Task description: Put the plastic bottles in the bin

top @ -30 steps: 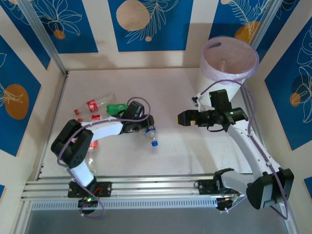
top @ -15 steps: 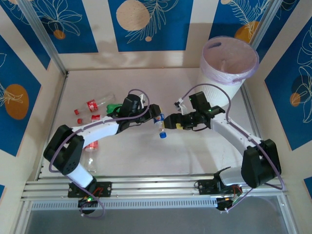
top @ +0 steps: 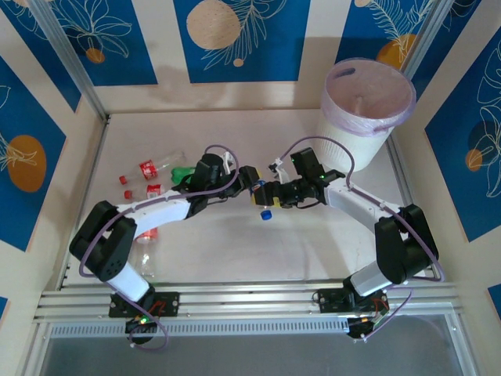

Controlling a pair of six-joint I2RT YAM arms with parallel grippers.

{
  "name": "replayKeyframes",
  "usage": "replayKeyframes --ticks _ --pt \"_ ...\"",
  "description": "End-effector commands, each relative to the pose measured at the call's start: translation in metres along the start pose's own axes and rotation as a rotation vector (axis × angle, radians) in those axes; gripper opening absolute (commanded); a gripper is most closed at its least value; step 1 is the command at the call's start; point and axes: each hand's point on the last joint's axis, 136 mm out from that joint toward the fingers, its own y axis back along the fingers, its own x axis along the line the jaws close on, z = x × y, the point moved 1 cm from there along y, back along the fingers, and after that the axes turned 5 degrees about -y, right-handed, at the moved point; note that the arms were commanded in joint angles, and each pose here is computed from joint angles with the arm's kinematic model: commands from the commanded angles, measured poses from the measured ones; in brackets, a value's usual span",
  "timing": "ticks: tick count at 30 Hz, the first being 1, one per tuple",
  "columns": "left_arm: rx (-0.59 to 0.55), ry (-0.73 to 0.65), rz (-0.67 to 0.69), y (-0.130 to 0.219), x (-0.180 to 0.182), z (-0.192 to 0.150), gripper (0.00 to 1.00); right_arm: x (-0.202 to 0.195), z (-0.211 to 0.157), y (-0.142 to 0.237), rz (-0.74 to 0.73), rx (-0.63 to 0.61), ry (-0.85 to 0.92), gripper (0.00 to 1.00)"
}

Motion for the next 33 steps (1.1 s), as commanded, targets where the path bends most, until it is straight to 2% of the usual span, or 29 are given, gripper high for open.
replayKeyframes --ticks 1,8,11,19,26,33 --pt "-0.008 -0.014 -0.074 0.007 -0.019 0.001 0.61 0.006 0.007 0.0 0.017 -0.008 0.006 0.68" --pt "-0.01 -0.016 -0.067 0.006 -0.017 0.001 0.67 0.008 0.007 0.001 0.021 -0.009 0.007 0.59" --pt "-0.011 -0.017 -0.065 0.006 -0.015 0.001 0.77 0.008 0.007 0.002 0.017 -0.009 0.007 0.56" --pt "-0.048 0.038 -0.102 0.018 -0.001 0.009 0.95 0.011 0.01 0.013 -0.037 -0.026 0.036 0.52" --pt "-0.079 -0.043 0.078 0.055 0.023 0.017 1.0 0.015 0.024 0.056 -0.228 -0.108 0.117 0.46" --pt "-0.078 -0.125 0.239 0.089 0.037 0.015 1.0 0.038 0.062 0.124 -0.397 -0.281 0.248 0.43"
